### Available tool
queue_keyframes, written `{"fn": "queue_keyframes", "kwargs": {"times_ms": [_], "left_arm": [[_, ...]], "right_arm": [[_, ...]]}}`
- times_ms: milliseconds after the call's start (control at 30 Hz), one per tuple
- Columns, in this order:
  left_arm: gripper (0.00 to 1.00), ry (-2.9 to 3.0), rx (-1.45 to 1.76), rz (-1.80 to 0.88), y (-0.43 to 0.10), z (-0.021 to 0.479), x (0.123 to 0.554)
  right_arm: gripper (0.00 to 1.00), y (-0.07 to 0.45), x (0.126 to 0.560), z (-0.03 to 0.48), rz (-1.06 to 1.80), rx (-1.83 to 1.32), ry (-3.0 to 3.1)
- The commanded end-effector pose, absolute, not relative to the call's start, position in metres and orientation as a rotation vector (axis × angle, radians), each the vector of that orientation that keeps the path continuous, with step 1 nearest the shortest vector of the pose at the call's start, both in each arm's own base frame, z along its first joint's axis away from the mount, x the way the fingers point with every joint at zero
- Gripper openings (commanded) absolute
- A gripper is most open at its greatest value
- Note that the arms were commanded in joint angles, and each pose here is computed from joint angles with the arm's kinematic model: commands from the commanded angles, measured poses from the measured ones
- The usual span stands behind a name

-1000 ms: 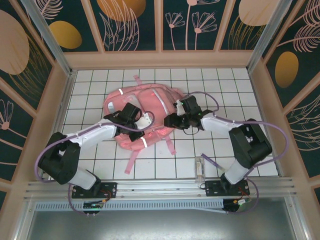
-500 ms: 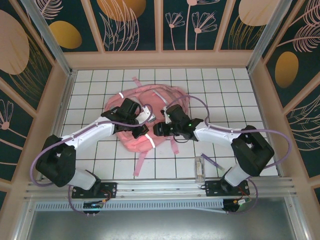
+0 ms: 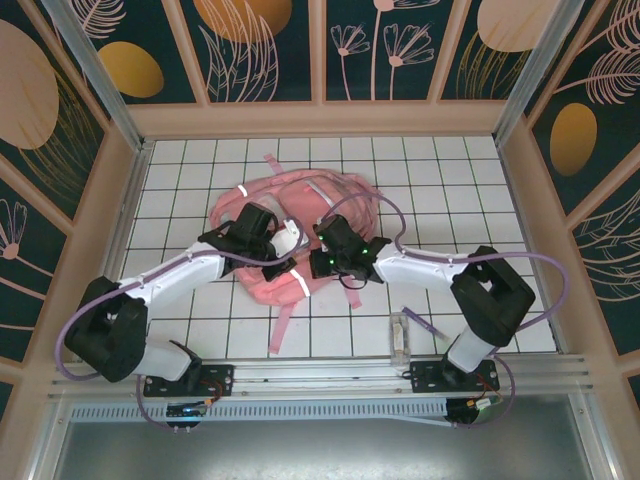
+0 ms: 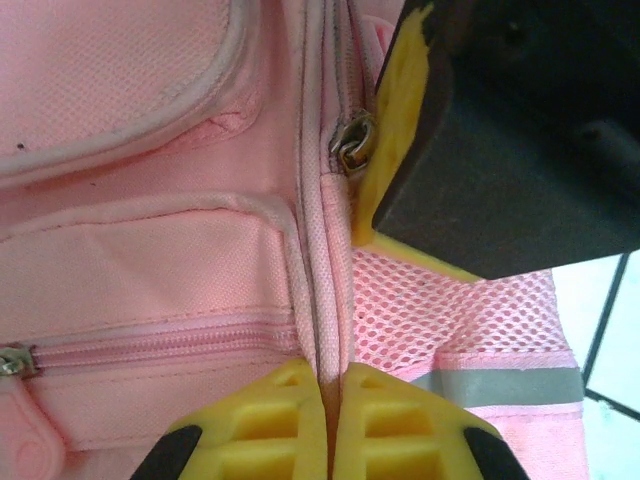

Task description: Pack the student bag

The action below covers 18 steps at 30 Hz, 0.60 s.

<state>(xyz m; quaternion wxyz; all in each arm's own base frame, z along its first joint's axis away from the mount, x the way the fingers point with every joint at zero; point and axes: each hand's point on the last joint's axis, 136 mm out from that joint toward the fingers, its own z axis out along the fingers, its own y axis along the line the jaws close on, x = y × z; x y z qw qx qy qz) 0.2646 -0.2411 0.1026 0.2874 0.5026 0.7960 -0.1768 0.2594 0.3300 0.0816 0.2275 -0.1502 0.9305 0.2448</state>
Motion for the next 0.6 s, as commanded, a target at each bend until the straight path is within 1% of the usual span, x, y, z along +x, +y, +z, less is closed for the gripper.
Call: {"fn": "queue_keyframes", "kwargs": {"times_ms": [0, 200, 267, 333, 467, 567], "left_arm": [[0.00, 2.037, 1.434, -0.320, -0.224, 0.101, 0.268], [0.00, 2.011, 1.467, -0.242, -0.208, 0.101, 0.276], [0.00, 2.002, 1.497, -0.215, -0.204, 0.099, 0.276], [0.00, 2.001, 1.512, -0.181, -0.199, 0.096, 0.278], [0.00, 1.965, 1.548, -0.119, -0.187, 0.092, 0.280], [0.00, 1.960, 1.482, -0.068, -0.171, 0.097, 0.295]], "right_arm": [[0.00, 0.281, 0.278, 0.078, 0.557, -0.318, 2.638], [0.00, 0.228, 0.295, 0.076, 0.751, -0.158, 2.685], [0.00, 0.222, 0.298, 0.081, 0.864, -0.159, 2.678], [0.00, 0.214, 0.301, 0.082, 0.907, -0.146, 2.680], [0.00, 0.188, 0.312, 0.073, 0.915, -0.058, 2.696], [0.00, 0.166, 0.320, 0.067, 0.907, 0.040, 2.702]]}}
